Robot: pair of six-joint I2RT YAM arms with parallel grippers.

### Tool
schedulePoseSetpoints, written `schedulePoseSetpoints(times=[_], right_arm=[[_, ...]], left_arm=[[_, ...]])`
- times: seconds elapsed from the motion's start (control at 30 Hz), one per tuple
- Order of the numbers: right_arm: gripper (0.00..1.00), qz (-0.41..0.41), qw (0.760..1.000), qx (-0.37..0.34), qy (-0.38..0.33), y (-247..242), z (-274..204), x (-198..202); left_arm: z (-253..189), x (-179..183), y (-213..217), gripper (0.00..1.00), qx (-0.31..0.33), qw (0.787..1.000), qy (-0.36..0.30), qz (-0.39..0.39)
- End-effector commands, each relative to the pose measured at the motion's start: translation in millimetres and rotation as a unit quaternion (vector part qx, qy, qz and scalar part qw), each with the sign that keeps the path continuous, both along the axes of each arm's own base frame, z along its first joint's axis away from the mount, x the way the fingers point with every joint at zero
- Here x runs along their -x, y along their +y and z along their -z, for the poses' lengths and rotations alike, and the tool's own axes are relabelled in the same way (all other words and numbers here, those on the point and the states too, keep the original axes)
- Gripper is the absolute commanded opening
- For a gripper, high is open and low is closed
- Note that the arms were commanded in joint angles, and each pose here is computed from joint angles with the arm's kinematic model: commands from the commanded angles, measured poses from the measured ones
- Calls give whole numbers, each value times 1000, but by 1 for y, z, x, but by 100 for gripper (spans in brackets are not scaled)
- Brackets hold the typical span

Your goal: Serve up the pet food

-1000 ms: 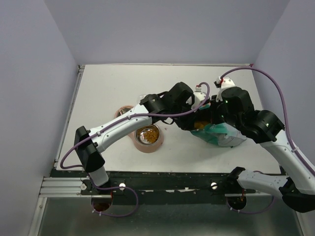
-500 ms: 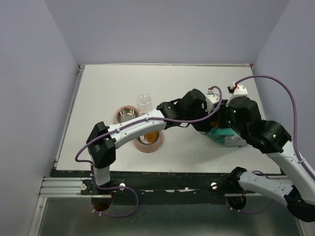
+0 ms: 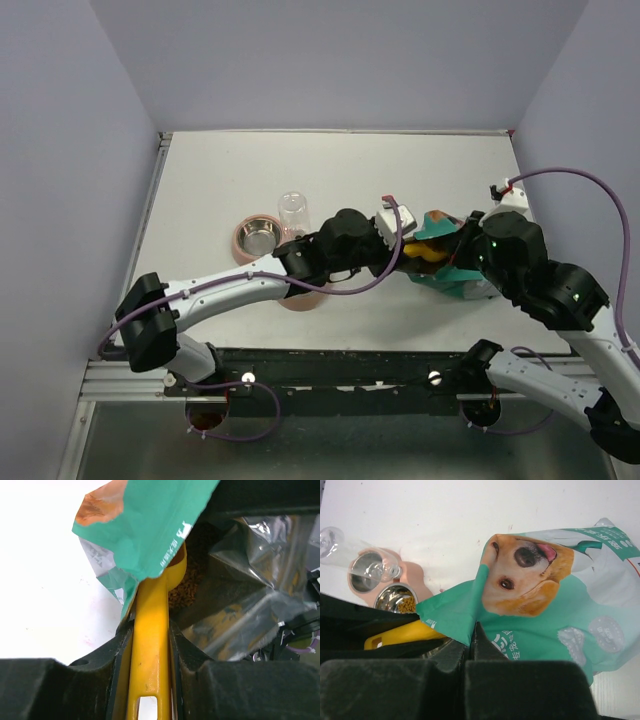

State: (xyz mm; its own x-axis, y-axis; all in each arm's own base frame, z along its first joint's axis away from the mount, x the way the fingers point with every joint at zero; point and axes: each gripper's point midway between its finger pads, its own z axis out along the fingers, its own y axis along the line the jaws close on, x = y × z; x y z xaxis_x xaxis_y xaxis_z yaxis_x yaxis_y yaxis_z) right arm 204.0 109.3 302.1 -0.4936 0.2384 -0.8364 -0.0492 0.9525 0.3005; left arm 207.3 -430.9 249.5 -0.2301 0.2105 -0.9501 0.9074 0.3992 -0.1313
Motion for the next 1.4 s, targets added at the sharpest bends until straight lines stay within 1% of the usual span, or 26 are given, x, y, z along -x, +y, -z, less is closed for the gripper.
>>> schedulePoseSetpoints(times=[0.0,0.07,0.27,0.5,0.63,0.83,1.0,1.1,1.17,1.27,1.37], right_arm=[[0,63,996,-38,-45,-20,-26,-2],[0,63,996,-36,-43,-19,-26,-4],[0,73,995,-43,-58,-23,-34,-4],[0,75,994,-51,-57,-24,-35,-2],[0,75,994,-51,-61,-25,-40,-3],[0,73,994,-53,-63,-23,-42,-3],[0,75,994,-47,-67,-25,-46,-5],[0,77,994,-41,-67,-26,-46,-6],[0,75,994,-39,-69,-24,-47,-8],[0,71,994,-42,-66,-21,-51,-8],[0,71,994,-39,-69,-23,-53,-7]], left_arm=[[-28,-16,18,0,24,995,-82,-43],[-30,-13,27,0,20,994,-98,-55],[-40,-1,51,0,45,989,-121,-75],[-51,10,71,0,64,985,-134,-84],[-55,12,75,0,65,983,-151,-84],[-62,16,81,0,92,979,-160,-90],[-71,15,86,0,106,972,-180,-103],[-69,8,78,0,113,968,-195,-109],[-66,2,70,0,106,966,-208,-114],[-71,4,74,0,115,963,-210,-120],[-70,8,82,0,132,963,-198,-129]])
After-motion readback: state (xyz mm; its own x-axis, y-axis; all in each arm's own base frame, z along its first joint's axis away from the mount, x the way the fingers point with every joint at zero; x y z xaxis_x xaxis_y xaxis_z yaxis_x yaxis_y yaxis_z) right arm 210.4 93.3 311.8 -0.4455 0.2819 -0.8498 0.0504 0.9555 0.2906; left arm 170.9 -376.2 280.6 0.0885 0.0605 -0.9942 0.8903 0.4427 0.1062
